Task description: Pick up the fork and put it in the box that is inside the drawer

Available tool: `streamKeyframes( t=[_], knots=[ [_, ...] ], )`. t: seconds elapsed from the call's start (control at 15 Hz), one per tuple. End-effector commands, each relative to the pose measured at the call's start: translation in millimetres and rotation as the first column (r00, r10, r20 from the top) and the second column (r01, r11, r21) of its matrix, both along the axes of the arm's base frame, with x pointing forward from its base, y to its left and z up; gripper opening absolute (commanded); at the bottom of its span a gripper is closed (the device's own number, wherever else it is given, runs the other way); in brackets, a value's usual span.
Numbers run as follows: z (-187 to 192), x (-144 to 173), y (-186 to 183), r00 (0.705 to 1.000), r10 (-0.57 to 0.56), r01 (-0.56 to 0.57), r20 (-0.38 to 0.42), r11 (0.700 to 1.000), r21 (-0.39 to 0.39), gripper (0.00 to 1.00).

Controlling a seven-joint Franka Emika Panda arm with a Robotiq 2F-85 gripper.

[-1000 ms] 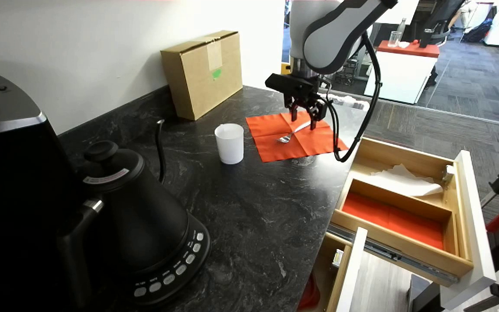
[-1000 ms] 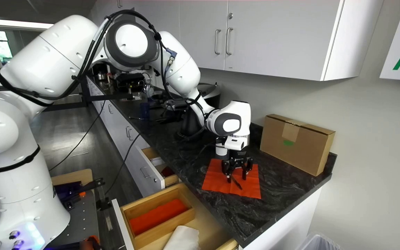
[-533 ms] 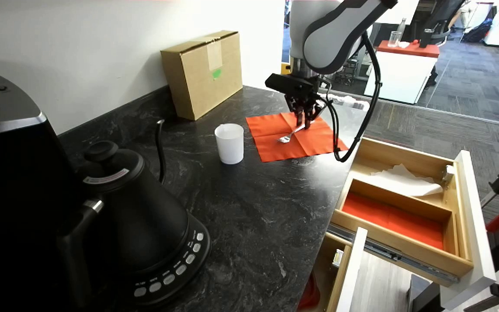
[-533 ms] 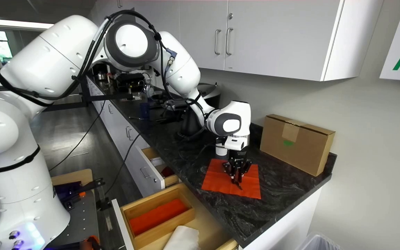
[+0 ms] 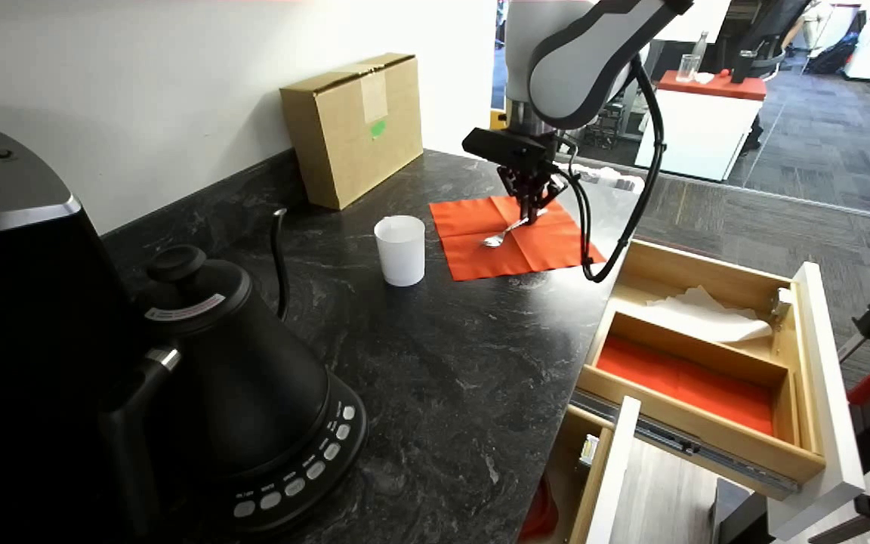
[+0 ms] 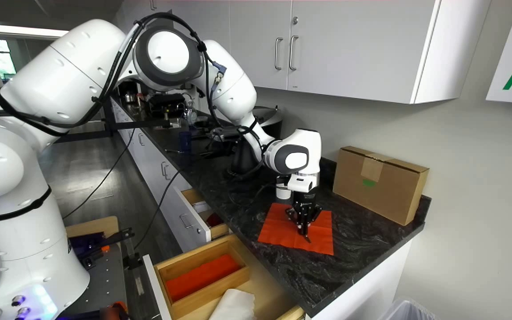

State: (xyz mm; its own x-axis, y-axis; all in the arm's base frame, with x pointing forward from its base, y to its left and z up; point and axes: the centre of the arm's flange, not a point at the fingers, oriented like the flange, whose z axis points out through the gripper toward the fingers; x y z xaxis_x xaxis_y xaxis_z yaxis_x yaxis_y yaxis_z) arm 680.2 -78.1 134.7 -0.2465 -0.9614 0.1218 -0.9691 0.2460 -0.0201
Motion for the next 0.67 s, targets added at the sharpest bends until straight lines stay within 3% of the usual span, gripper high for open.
streamKeyframes(
  t=[0.0,0.2,0.27,0.6],
  knots=[
    [38.7,-10.7,5.7,0.999,-0.034,0.034,0.02,0.999,0.002,0.03],
    [65.5,-9.0,7.3,0.997,-0.066,0.067,0.044,0.998,-0.014,0.03],
    [83.7,-39.6,17.0,0.996,-0.077,0.078,0.044,0.997,-0.014,0.03],
    [102.7,-82.9,40.6,0.985,-0.167,0.167,-0.038,0.986,0.003,0.03]
  ],
)
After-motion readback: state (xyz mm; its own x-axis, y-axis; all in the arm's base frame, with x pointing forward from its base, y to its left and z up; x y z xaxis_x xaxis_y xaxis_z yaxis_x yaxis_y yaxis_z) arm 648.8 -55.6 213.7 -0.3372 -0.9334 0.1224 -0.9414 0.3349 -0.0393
